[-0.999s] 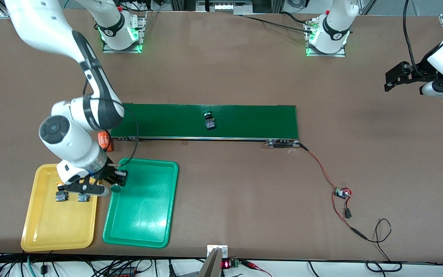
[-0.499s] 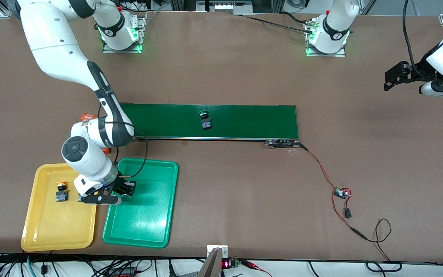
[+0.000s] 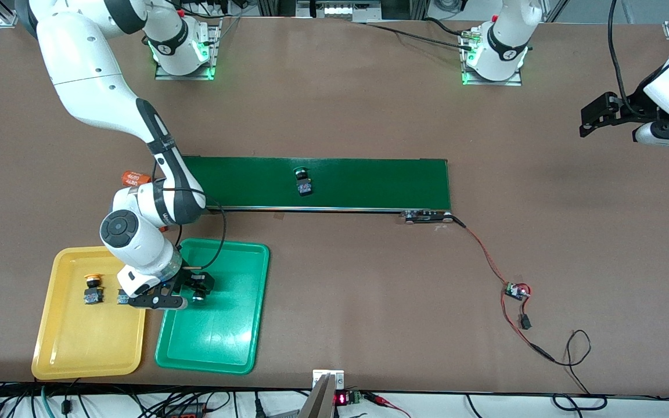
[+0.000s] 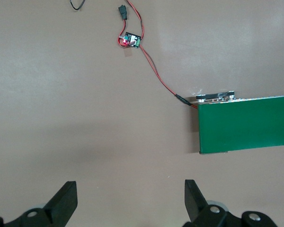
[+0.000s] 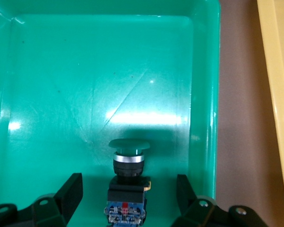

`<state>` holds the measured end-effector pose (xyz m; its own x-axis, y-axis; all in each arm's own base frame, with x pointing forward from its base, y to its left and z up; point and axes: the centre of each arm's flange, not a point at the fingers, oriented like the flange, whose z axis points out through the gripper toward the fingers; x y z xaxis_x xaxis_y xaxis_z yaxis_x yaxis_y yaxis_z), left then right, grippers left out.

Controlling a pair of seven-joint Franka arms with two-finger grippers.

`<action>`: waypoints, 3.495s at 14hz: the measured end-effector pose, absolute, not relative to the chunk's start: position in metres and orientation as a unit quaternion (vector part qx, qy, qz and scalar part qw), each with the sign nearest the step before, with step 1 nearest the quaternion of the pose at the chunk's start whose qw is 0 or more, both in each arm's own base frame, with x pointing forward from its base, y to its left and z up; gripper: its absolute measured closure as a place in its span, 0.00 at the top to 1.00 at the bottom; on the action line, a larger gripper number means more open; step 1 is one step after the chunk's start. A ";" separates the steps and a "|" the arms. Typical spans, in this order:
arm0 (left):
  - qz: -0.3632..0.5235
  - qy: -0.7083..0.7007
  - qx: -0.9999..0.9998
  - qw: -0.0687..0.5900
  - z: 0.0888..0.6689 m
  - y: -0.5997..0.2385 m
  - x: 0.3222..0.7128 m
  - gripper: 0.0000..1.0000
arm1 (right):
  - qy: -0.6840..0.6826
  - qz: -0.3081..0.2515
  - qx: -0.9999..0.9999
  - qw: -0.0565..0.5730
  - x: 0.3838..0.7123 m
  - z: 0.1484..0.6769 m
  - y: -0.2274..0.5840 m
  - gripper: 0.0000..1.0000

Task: Sort buttons by color to trays
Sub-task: 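Carry the green button into the green tray and open the right gripper, then move the right gripper back above the next button at the belt end, then grasp the green-capped button with the right gripper and lift it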

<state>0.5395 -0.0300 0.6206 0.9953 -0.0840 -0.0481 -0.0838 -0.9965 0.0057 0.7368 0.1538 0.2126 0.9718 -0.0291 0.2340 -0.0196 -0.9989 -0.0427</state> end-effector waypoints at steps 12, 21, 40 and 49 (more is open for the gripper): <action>-0.024 -0.046 0.999 0.002 0.621 -0.034 0.539 1.00 | 0.024 -0.044 -0.999 0.005 0.664 0.357 0.163 1.00; -0.026 -0.055 0.998 0.001 0.621 -0.044 0.538 1.00 | 0.020 -0.002 -1.000 0.012 0.529 0.372 0.253 1.00; -0.033 -0.071 0.997 0.002 0.606 -0.051 0.547 1.00 | 0.014 0.001 -1.000 0.026 0.488 0.308 0.276 1.00; -0.050 -0.075 0.996 0.003 0.586 -0.053 0.557 1.00 | 0.005 0.017 -0.999 0.028 0.483 0.280 0.285 1.00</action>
